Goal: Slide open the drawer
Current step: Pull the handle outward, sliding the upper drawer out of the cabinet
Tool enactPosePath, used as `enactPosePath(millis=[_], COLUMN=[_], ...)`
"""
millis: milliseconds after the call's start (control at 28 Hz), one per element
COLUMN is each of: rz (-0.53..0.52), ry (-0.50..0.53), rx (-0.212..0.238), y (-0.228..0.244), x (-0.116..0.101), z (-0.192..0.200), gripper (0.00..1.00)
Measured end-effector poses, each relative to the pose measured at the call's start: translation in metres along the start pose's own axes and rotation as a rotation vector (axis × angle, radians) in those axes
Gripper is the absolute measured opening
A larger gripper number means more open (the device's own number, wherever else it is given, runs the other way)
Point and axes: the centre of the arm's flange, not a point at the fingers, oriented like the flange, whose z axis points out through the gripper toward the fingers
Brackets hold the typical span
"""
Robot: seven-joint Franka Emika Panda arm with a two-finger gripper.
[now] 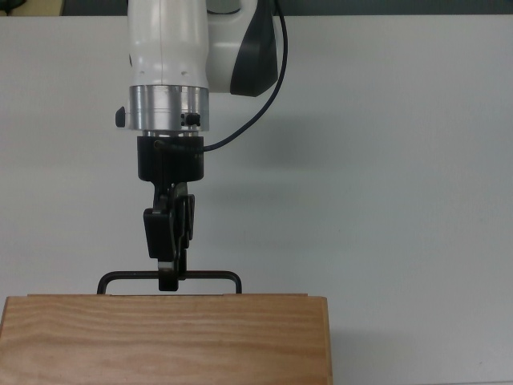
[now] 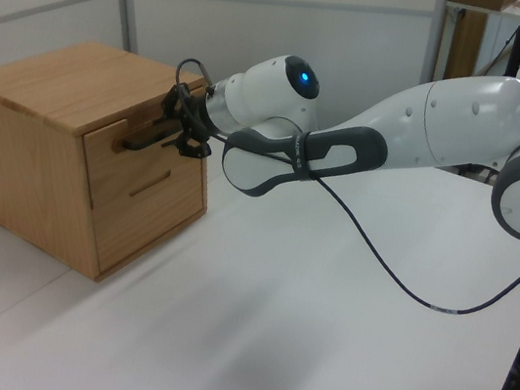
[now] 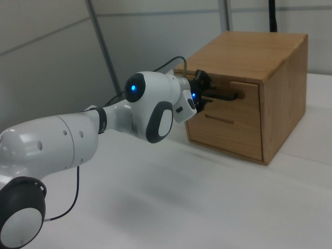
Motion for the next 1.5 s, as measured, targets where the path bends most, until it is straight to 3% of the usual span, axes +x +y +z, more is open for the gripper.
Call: enactPosePath(millis=[250,643,1000,1500], rz=[-0.01,-0.019,-0.021,-0.026], ry=[0.001,0.001,0.015,0.026], rx=[-0.007,-0.013,-0.162,-0.237], y=[0.003,0.002,-0.008,-0.001], x=[0.0,0.0,-0.001,-0.001], z=[0.002,0.001,-0.019,-0.05], gripper=[0.18,0.18,0.18,0.18])
